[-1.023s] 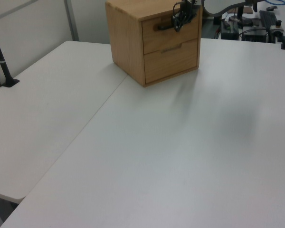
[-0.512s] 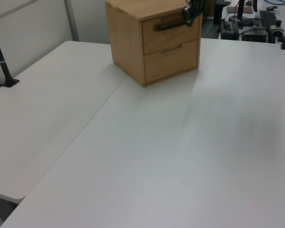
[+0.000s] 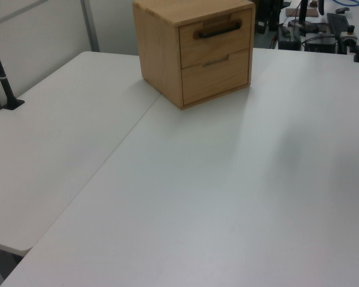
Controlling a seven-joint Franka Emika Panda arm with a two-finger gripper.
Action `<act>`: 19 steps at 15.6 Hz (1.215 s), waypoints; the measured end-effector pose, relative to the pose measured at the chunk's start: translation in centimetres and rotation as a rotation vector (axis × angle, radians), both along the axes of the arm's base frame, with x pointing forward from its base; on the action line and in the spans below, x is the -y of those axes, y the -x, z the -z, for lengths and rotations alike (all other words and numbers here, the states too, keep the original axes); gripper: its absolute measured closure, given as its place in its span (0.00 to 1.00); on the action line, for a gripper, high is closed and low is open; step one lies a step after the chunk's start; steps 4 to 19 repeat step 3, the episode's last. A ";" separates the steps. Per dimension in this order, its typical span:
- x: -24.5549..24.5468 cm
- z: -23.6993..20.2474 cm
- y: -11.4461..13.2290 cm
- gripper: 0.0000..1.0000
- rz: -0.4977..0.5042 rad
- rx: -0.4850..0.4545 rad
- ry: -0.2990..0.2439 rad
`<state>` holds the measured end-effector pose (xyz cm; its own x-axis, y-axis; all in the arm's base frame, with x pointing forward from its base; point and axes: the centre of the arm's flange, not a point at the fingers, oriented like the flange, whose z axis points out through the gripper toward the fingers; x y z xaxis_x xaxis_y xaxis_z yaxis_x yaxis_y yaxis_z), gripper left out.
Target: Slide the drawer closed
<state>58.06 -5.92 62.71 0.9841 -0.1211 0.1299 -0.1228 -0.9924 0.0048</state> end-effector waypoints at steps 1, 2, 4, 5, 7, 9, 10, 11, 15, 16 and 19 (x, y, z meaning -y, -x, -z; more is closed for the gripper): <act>-0.1 0.2 0.0 0.00 -0.002 -0.004 0.000; 0.0 0.3 0.0 0.00 -0.001 -0.005 -0.001; 0.1 0.2 0.1 0.00 0.001 -0.005 0.000; 0.1 0.2 0.1 0.00 0.001 -0.005 0.000; 0.1 0.2 0.1 0.00 0.001 -0.005 0.000; 0.1 0.2 0.1 0.00 0.001 -0.005 0.000; 0.1 0.2 0.1 0.00 0.001 -0.005 0.000; 0.1 0.2 0.1 0.00 0.001 -0.005 0.000; 0.1 0.2 0.1 0.00 0.001 -0.005 0.000; 0.1 0.2 0.1 0.00 0.001 -0.005 0.000; 0.1 0.2 0.1 0.00 0.001 -0.005 0.000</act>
